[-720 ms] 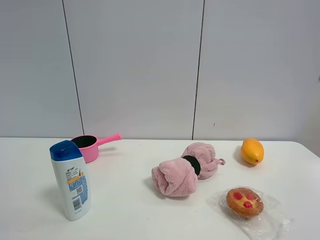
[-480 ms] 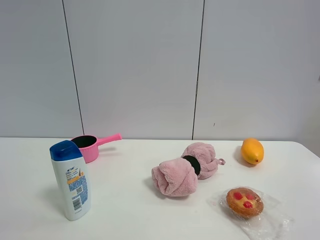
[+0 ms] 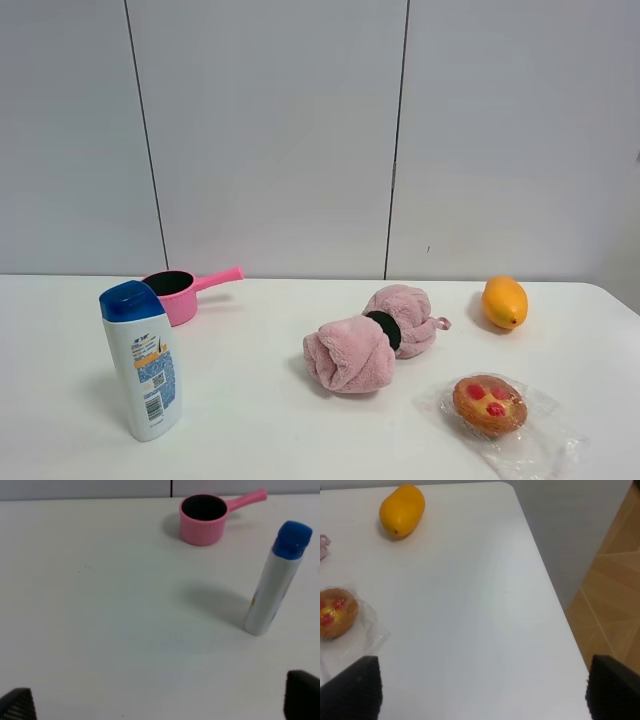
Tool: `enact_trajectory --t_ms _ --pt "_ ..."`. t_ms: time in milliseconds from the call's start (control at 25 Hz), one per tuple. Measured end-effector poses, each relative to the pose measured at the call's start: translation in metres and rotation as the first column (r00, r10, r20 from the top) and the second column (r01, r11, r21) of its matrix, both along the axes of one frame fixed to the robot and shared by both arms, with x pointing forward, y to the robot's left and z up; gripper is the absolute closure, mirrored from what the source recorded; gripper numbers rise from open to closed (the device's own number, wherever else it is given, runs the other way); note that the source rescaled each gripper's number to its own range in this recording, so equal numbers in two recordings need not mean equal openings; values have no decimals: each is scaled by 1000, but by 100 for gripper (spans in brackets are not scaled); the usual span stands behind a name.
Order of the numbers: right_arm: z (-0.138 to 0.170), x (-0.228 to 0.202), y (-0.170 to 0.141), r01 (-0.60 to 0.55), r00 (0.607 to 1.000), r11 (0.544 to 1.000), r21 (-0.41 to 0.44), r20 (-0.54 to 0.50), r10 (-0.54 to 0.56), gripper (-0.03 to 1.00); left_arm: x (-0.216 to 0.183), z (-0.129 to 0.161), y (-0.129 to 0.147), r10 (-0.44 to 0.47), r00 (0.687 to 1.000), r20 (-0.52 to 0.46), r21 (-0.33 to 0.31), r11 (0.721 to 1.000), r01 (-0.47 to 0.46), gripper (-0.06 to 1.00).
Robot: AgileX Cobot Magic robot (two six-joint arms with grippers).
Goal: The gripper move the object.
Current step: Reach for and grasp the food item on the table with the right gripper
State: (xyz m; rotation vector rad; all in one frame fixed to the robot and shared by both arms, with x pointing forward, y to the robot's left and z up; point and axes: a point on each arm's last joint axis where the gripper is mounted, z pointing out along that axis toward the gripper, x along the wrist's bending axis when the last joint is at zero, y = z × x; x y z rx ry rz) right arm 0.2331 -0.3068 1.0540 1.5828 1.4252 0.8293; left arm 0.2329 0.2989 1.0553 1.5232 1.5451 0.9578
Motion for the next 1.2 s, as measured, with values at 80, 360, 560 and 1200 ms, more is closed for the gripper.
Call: enact_trajectory --t_ms 80,360,560,1200 --pt "0 0 0 0 1000 1000 0 0 0 19 0 0 0 0 1000 0 0 1000 0 -6" --pt "0 0 0 0 1000 1000 0 0 0 19 0 0 0 0 1000 0 0 1000 0 -6" --pt "0 0 0 0 1000 1000 0 0 0 19 0 0 0 0 1000 0 0 1000 0 -6" --pt "32 21 -1 2 992 1000 8 -126 -1 19 0 0 0 0 1000 0 0 1000 0 -6"
